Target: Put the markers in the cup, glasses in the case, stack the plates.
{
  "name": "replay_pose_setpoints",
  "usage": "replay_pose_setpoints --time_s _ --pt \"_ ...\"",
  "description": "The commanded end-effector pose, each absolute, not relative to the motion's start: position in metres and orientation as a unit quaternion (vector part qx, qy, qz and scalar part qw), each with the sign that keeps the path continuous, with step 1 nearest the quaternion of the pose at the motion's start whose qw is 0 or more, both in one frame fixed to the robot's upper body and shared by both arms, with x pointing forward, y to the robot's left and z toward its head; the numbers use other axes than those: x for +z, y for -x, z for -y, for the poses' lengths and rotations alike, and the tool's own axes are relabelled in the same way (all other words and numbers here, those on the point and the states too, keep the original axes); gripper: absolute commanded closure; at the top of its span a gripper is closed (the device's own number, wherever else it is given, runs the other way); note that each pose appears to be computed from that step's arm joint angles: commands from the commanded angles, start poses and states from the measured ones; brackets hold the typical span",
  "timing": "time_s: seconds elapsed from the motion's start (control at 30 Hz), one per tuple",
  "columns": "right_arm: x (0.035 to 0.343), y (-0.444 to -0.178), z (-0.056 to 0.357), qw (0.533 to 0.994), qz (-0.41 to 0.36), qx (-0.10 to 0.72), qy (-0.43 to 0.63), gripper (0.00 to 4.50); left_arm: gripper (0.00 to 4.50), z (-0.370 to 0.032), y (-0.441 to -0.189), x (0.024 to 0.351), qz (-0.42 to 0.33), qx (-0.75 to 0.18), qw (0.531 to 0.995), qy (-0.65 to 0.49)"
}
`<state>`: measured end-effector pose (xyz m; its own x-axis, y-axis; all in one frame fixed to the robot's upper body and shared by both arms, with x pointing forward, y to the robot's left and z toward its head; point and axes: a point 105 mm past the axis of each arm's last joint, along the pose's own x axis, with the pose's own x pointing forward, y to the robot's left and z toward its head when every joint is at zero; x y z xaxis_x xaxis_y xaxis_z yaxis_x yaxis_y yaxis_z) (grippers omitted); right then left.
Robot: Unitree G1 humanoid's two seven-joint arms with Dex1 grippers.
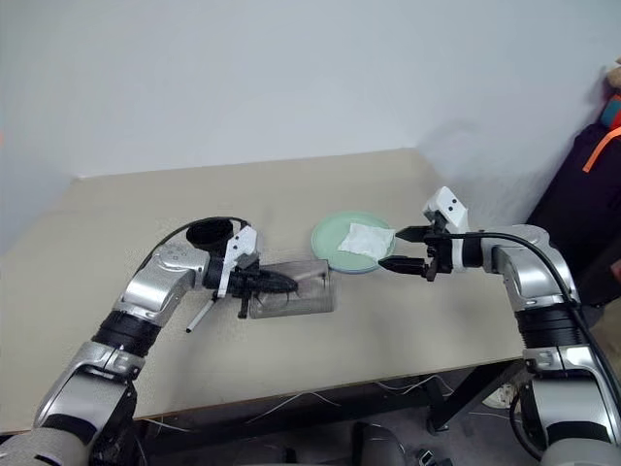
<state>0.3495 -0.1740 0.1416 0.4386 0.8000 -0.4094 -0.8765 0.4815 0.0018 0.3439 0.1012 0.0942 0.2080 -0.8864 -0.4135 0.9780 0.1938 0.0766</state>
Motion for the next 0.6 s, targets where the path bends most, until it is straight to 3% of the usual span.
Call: replay_pose_setpoints --time_s 0.03,0.2,0.6 --pt "0.16 -0.354 0.169 0.844 -0.147 0.501 0.118 0.0 4.46 -0.104 -0.359 0.099 -0.109 -0.591 0.774 -0.2" --pt "0.16 -0.353 0.17 0.845 -0.147 0.5 0.117 0.0 4.46 -0.103 -0.363 0.094 -0.102 -0.59 0.774 -0.207" --pt "0.161 -0.353 0.169 0.846 -0.146 0.499 0.118 0.0 4.46 -0.108 -0.322 0.068 -0.178 -0.661 0.705 -0.184"
